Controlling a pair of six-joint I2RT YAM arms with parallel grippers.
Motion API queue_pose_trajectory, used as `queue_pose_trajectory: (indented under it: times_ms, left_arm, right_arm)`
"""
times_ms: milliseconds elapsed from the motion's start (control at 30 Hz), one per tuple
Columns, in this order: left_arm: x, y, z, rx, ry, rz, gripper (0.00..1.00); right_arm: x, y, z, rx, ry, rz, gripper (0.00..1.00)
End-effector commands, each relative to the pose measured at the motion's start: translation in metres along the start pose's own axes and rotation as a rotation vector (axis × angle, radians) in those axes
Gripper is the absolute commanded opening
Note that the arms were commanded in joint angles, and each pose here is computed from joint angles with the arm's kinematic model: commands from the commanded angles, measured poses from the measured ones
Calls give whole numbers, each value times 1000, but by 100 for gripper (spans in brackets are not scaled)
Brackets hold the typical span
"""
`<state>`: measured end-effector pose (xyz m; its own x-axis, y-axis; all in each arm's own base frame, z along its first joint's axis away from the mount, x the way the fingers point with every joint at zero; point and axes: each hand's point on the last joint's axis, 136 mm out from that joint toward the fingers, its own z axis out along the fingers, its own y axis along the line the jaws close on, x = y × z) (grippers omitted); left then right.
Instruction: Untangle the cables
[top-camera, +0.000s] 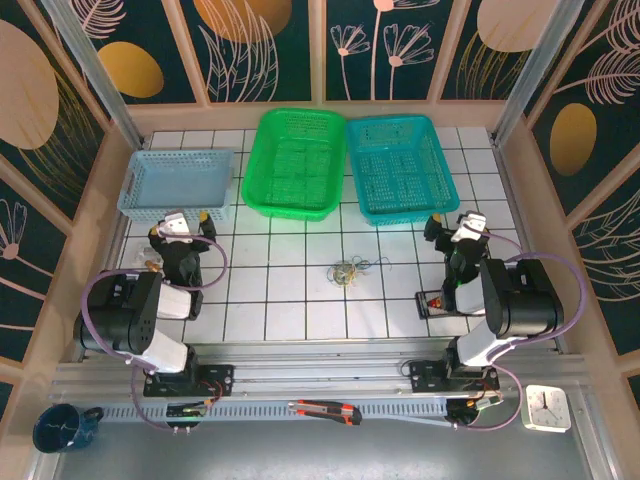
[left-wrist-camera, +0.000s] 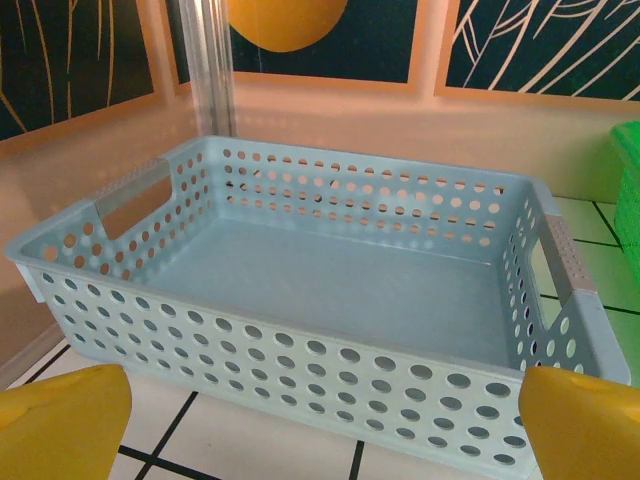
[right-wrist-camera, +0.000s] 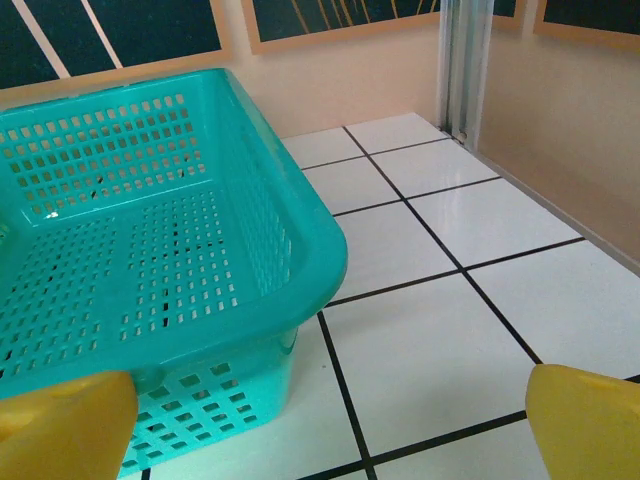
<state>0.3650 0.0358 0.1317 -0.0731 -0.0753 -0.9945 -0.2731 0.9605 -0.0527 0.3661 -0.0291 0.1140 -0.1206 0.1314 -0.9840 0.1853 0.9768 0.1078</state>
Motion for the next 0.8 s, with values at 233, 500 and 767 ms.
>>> queue_pose_trajectory:
  times_ms: [233,500,767]
  left_arm:
    - [-8,3,1,-9,-31,-29,99]
    - [-9,2,1,-9,-31,-29,99]
    - [-9,4,2,-21,-31,-37,99]
  right_arm:
    - [-15,4,2,-14,-57,5,99]
    - [-15,4,1,-15,-55,6,99]
    - [-16,4,2,-15,-58,7,99]
